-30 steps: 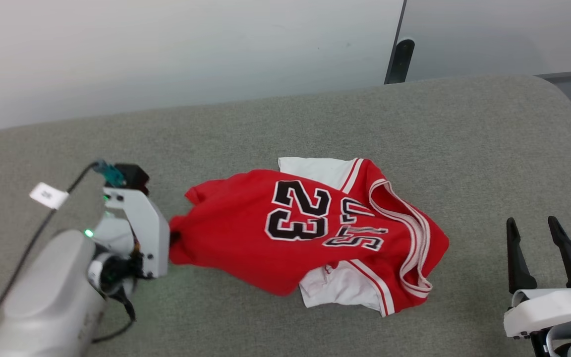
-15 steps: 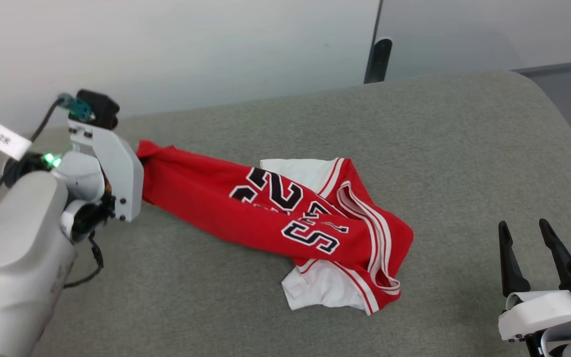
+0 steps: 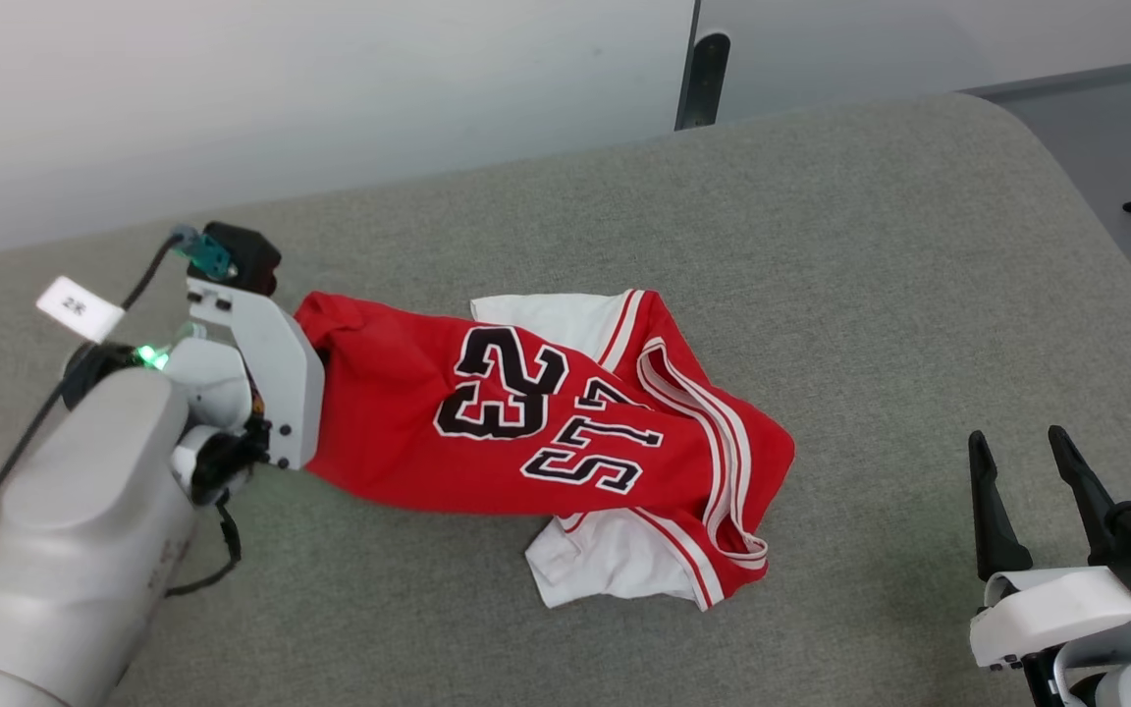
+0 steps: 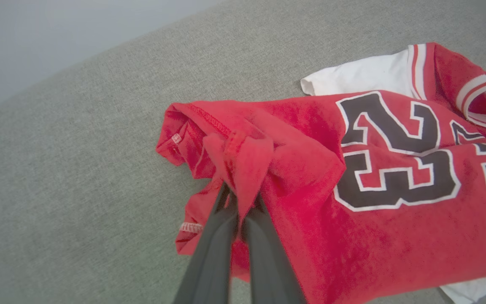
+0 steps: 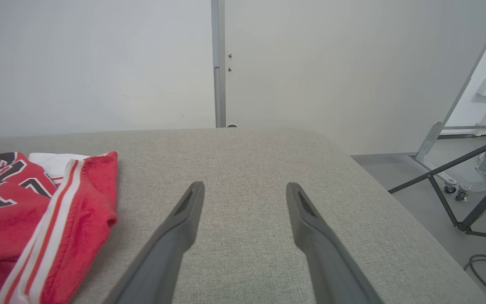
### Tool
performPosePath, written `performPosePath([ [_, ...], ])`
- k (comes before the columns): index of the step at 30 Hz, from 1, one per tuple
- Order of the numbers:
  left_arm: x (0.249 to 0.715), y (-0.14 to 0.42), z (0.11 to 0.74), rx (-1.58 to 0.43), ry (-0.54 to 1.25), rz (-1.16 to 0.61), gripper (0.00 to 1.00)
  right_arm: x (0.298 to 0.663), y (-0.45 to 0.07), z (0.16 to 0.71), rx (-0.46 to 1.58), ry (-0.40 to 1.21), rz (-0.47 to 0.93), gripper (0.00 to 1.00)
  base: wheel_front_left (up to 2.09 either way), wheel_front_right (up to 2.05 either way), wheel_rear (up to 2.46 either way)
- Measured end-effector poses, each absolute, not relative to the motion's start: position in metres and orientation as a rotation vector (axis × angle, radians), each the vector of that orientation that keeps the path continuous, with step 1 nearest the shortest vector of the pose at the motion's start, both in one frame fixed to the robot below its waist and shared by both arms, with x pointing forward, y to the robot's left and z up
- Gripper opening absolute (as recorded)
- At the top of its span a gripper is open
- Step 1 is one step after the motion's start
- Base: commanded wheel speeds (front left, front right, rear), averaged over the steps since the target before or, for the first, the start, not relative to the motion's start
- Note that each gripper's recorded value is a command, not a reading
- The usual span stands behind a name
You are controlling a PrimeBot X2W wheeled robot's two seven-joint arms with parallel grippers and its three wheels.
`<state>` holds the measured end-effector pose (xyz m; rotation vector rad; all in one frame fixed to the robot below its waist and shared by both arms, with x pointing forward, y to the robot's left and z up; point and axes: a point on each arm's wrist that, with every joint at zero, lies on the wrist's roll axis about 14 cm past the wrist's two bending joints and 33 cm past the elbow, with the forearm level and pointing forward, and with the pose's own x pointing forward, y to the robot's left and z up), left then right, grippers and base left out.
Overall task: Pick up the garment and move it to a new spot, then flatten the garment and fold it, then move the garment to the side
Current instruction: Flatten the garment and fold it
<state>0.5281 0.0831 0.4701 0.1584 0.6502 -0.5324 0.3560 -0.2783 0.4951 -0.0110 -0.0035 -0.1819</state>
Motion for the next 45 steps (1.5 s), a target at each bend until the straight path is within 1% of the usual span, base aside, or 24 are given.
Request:
performPosePath([
  [2, 0.525, 0.081, 0.461, 0.147, 0.679, -0.538, 0.00, 0.356, -0.279, 0.493, -0.008, 0.001, -0.186, 1.00, 0.00, 0.00, 0.00],
  [4, 0.523, 0.082, 0.456, 0.144, 0.699, -0.536, 0.37, 0.357, -0.279, 0.491, -0.008, 0.005, -0.187, 1.00, 0.00, 0.00, 0.00],
  [5, 0.523, 0.082, 0.456, 0.135, 0.702, -0.535, 0.60, 0.358, -0.279, 0.491, -0.007, 0.007, -0.187, 1.00, 0.00, 0.00, 0.00],
  [6, 0.523, 0.082, 0.456, 0.135, 0.702, -0.535, 0.94, 0.358, -0.279, 0.491, -0.007, 0.007, -0.187, 1.00, 0.00, 0.00, 0.00],
  [7, 0.523, 0.083, 0.457, 0.134, 0.700, -0.533, 1.00, 0.359, -0.278, 0.490, -0.006, 0.009, -0.184, 1.00, 0.00, 0.00, 0.00],
  [14, 0.515, 0.083, 0.476, 0.099, 0.650, -0.548, 1.00, 0.367, -0.269, 0.493, 0.004, -0.009, -0.156, 1.00, 0.00, 0.00, 0.00],
  [19, 0.502, 0.073, 0.498, 0.068, 0.569, -0.595, 1.00, 0.372, -0.260, 0.497, 0.004, -0.026, -0.128, 1.00, 0.00, 0.00, 0.00],
  [24, 0.486, 0.063, 0.543, 0.029, 0.305, -0.663, 1.00, 0.379, -0.251, 0.509, -0.007, -0.070, -0.101, 1.00, 0.00, 0.00, 0.00],
  [32, 0.459, 0.080, 0.550, 0.013, 0.171, -0.649, 1.00, 0.382, -0.239, 0.516, -0.009, -0.094, -0.066, 1.00, 0.00, 0.00, 0.00],
  [39, 0.440, 0.088, 0.533, 0.008, 0.178, -0.634, 1.00, 0.382, -0.233, 0.525, -0.022, -0.119, -0.048, 1.00, 0.00, 0.00, 0.00],
  [45, 0.434, 0.073, 0.516, -0.001, 0.229, -0.668, 1.00, 0.376, -0.249, 0.525, -0.034, -0.112, -0.092, 1.00, 0.00, 0.00, 0.00],
])
